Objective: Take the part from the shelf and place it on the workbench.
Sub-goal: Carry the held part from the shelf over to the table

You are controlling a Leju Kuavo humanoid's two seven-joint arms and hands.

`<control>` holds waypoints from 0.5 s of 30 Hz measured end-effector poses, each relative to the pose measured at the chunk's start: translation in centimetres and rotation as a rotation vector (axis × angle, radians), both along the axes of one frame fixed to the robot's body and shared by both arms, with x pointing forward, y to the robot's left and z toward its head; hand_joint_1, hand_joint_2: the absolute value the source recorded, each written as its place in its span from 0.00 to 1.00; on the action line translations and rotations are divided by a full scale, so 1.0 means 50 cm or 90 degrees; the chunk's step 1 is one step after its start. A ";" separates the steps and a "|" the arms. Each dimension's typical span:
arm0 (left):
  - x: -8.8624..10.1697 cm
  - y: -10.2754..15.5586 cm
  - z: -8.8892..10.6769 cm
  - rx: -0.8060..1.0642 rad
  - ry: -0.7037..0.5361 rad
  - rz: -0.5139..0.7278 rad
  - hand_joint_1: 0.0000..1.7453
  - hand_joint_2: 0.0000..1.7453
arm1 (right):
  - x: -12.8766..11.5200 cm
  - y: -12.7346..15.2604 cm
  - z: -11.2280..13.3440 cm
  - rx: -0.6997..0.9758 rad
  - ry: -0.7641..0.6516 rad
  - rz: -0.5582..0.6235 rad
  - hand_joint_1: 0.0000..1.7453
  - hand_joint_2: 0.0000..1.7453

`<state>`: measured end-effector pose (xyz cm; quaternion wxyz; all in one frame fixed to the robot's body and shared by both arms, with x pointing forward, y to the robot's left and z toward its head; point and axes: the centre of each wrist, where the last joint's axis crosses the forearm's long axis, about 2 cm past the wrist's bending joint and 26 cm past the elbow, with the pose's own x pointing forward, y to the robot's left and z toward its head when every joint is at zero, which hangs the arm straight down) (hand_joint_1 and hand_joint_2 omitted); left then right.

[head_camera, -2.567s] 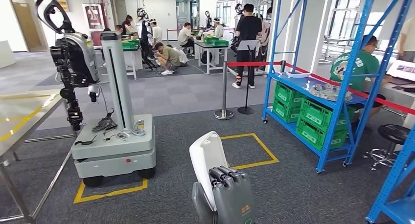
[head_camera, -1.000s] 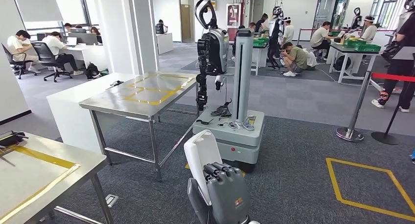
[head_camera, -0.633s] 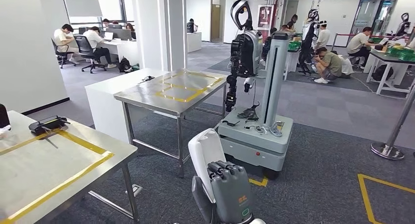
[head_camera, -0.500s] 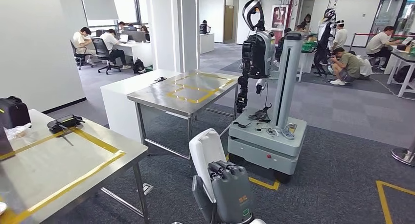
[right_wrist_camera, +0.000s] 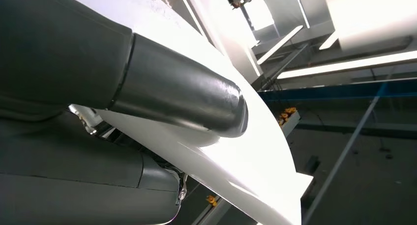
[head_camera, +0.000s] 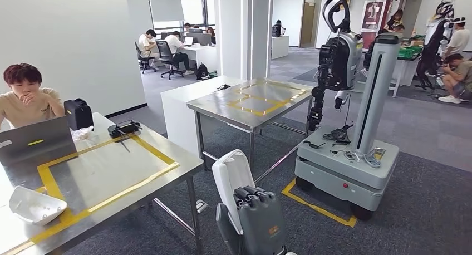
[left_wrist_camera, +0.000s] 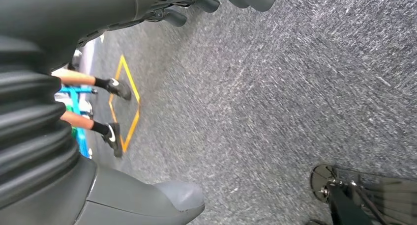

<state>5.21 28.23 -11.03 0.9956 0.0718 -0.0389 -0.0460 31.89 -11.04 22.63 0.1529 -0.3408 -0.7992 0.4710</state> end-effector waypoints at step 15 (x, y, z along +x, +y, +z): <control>-0.002 -0.014 0.000 -0.010 0.006 0.008 0.00 1.00 | -0.005 0.004 -0.003 -0.010 0.001 0.006 1.00 0.00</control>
